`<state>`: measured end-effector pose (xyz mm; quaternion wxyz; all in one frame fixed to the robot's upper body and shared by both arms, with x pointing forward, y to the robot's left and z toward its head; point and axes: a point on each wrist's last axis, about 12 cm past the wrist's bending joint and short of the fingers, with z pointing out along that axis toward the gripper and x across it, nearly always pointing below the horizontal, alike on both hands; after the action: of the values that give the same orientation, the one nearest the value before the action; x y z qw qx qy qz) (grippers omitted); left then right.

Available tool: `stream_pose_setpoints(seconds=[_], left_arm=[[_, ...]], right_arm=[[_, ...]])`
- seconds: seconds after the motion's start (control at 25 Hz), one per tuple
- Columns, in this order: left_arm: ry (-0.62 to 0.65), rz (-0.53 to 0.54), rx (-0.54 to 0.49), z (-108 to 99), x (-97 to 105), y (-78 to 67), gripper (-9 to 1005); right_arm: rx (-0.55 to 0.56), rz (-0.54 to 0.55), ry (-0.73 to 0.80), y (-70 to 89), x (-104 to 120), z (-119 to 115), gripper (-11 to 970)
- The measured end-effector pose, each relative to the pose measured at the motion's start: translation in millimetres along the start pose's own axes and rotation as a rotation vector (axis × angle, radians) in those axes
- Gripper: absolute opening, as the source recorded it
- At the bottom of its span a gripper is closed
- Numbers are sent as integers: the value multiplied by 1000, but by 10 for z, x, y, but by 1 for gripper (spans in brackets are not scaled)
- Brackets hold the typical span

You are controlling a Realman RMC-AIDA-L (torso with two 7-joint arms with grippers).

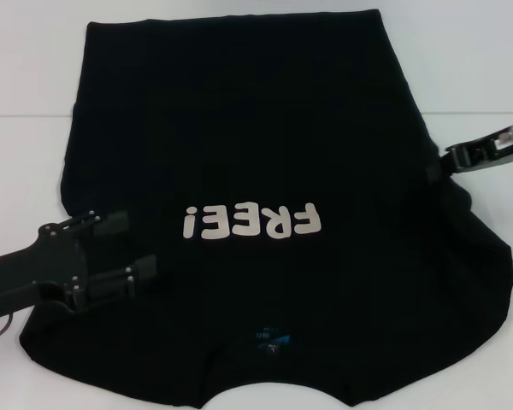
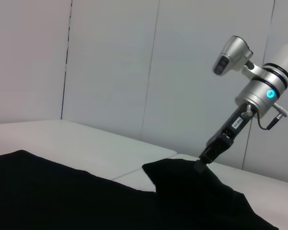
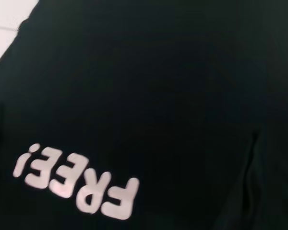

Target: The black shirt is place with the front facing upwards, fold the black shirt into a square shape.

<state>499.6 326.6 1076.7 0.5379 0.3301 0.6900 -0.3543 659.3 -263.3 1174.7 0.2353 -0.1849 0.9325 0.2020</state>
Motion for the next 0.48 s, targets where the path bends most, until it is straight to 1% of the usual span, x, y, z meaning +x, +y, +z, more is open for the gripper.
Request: stream_pose_setpoints(seconds=[0.12, 0.28, 0.44, 0.48], left_arm=[[1, -1, 0, -1, 3, -1, 844], [2, -1, -1, -3, 5, -1, 844], [3, -4, -6, 0, 13, 1, 844], [3, -6, -6, 2, 17, 0, 844]], right_arm=[[-9, -27, 12, 93, -49, 47, 91], [-16, -50, 29, 179, -84, 90, 100], [-41, -45, 27, 224, -86, 126, 108], [-53, -40, 24, 235, -84, 134, 154]])
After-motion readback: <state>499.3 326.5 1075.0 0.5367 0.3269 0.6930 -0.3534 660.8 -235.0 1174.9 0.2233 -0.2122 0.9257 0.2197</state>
